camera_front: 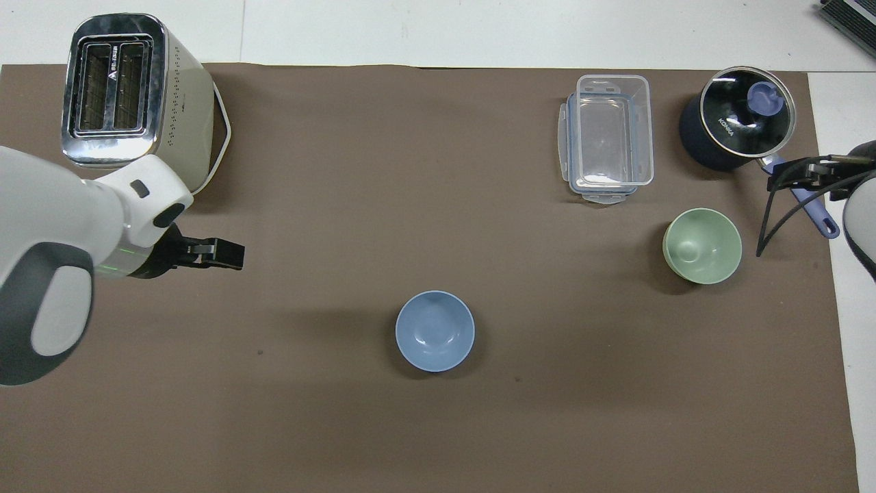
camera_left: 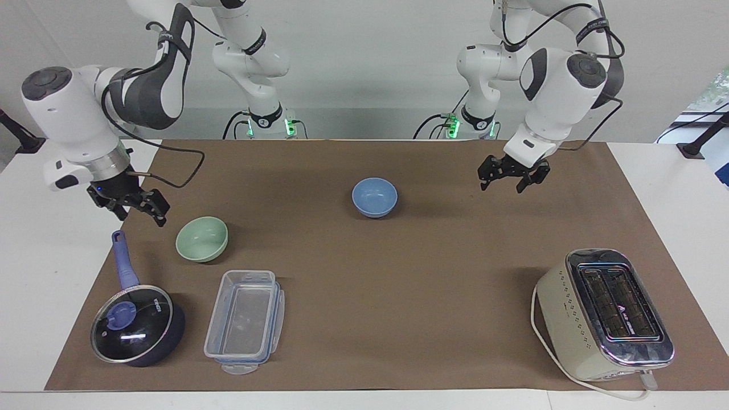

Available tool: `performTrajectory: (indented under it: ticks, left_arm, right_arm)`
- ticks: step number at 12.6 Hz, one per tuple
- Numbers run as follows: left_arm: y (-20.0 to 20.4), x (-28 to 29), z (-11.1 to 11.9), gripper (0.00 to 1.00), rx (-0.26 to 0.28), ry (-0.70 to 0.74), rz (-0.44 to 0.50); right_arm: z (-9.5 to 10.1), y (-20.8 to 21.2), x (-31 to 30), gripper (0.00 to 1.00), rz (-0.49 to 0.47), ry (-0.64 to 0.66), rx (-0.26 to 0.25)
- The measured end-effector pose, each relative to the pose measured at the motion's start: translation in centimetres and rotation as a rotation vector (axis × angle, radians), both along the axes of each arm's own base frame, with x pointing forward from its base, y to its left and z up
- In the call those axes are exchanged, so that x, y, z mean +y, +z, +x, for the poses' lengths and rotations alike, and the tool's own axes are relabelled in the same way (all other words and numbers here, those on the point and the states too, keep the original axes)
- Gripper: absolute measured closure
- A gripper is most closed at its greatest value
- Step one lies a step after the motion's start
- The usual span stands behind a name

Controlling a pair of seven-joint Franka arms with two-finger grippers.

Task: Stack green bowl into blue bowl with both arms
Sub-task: 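Lower the right gripper onto the rim of the green bowl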

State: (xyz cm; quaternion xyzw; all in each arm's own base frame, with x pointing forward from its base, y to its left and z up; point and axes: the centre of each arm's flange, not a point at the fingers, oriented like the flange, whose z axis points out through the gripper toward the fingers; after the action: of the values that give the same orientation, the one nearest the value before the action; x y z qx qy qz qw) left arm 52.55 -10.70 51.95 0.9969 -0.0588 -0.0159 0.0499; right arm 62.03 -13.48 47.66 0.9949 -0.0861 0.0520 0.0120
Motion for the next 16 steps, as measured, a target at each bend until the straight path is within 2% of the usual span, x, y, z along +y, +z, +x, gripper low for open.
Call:
performTrajectory:
  ticks: [3, 7, 11, 16]
  left_arm:
    - [4.2, 3.5, 0.2, 0.00, 0.014, -0.024, 0.016]
    - [8.2, 4.9, -0.3, 0.00, 0.031, -0.036, 0.101]
    - [9.7, 5.0, 0.1, 0.00, 0.046, -0.037, 0.107]
    - [10.0, 5.6, 0.3, 0.00, 0.042, -0.025, 0.106]
  right_arm:
    - [-0.6, -3.4, -0.2, 0.00, 0.004, 0.014, 0.022]
    - [-1.7, -8.0, -0.5, 0.00, 0.011, 0.015, 0.040]
    - [-2.2, -10.4, -0.1, 0.00, 0.032, 0.020, 0.069]
    - [-1.4, -14.1, -0.2, 0.00, 0.030, 0.034, 0.037]
